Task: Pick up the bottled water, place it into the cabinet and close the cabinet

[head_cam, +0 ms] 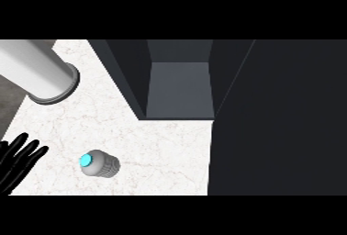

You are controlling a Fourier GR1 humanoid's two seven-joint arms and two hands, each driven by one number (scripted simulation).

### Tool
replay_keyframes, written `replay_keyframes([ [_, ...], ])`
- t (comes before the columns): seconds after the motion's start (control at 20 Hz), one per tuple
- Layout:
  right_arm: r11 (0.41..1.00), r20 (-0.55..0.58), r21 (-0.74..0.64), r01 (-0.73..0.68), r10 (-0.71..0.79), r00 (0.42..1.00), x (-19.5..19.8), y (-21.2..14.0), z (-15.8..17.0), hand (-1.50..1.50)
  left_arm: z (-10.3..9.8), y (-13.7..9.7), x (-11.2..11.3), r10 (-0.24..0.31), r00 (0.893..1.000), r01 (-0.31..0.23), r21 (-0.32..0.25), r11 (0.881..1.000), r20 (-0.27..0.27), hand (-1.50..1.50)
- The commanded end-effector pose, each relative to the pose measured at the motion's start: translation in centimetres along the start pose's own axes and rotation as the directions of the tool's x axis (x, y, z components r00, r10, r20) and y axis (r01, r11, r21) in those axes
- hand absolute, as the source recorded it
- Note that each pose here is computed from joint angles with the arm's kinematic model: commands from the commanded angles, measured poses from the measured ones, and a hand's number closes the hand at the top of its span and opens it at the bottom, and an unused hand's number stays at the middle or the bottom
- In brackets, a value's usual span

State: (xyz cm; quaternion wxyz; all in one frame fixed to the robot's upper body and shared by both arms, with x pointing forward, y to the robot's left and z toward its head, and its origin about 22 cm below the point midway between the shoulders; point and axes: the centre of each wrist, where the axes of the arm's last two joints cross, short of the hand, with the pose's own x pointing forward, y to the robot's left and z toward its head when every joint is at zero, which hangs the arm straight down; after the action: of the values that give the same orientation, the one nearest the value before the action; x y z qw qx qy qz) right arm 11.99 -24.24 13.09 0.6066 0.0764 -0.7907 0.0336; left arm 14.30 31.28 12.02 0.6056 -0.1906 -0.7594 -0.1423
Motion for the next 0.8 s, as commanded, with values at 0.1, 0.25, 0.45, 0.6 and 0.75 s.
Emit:
replay_keyframes([
  [0.1, 1.000, 0.006, 0.022, 0.022, -0.023, 1.000, 1.9, 0.6, 3.2, -1.50, 1.7, 0.1, -1.4, -0.012, 0.999, 0.014, 0.039, 0.999, -0.048, -1.50],
  [0.25, 0.999, 0.001, 0.007, 0.033, -0.033, 0.999, 2.8, 1.2, 3.4, -1.50, 1.9, 0.5, -1.4, -0.013, 0.999, 0.015, 0.037, 0.999, -0.037, -1.50],
  [0.45, 1.000, 0.002, -0.013, 0.020, -0.020, 1.000, 2.4, 0.8, 4.0, -1.50, 0.9, 1.2, -2.6, -0.038, 0.998, 0.042, 0.111, 0.993, -0.040, -1.50],
  [0.6, 1.000, 0.010, 0.000, 0.019, -0.019, 1.000, 2.3, 1.3, 4.5, -1.50, 1.9, 0.7, -4.8, -0.050, 0.996, 0.059, 0.120, 0.991, -0.073, -1.50],
  [0.75, 1.000, 0.006, 0.004, 0.014, -0.014, 1.000, 2.6, 1.2, 4.4, -1.50, 0.9, 3.0, -7.1, -0.068, 0.994, 0.081, 0.153, 0.985, -0.085, -1.50],
])
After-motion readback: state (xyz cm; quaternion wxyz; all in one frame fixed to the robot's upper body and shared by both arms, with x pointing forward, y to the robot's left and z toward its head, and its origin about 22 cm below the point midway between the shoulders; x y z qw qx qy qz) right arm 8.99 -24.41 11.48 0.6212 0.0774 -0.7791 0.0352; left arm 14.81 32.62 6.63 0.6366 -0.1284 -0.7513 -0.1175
